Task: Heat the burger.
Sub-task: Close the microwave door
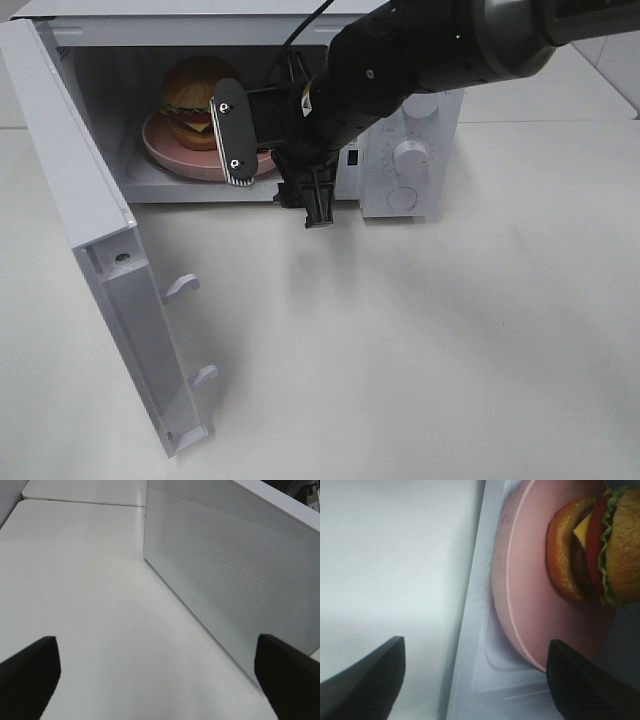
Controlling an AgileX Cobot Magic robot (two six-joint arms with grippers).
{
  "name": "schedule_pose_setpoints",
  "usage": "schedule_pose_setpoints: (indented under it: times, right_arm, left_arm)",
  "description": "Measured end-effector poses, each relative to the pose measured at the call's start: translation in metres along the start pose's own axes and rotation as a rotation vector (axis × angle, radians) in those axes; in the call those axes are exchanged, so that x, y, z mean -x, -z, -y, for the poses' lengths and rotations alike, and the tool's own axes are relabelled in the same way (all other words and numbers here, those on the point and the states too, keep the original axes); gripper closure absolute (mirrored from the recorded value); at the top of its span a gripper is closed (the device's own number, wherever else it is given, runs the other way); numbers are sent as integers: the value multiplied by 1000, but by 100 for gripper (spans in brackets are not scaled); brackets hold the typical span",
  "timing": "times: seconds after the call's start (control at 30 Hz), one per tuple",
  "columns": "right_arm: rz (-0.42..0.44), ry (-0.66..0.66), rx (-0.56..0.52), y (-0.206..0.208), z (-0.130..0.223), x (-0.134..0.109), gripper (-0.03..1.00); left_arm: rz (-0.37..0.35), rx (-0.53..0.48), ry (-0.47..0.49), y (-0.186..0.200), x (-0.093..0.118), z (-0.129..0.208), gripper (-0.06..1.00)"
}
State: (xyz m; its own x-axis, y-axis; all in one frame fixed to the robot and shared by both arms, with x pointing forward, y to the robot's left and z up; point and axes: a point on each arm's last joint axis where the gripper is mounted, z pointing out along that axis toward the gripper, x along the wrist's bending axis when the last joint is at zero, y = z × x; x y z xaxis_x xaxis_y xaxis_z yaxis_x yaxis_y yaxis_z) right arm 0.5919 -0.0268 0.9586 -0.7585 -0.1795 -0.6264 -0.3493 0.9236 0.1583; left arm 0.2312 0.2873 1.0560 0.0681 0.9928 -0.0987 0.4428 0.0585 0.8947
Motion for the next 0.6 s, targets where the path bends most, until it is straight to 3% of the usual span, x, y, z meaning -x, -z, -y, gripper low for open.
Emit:
schedule_pose_setpoints:
  times: [0.6]
  right_arm:
    - [-52,-166,-10,50,22,-53,21]
  left_arm:
    - [0,0,0,0,0,0,-3]
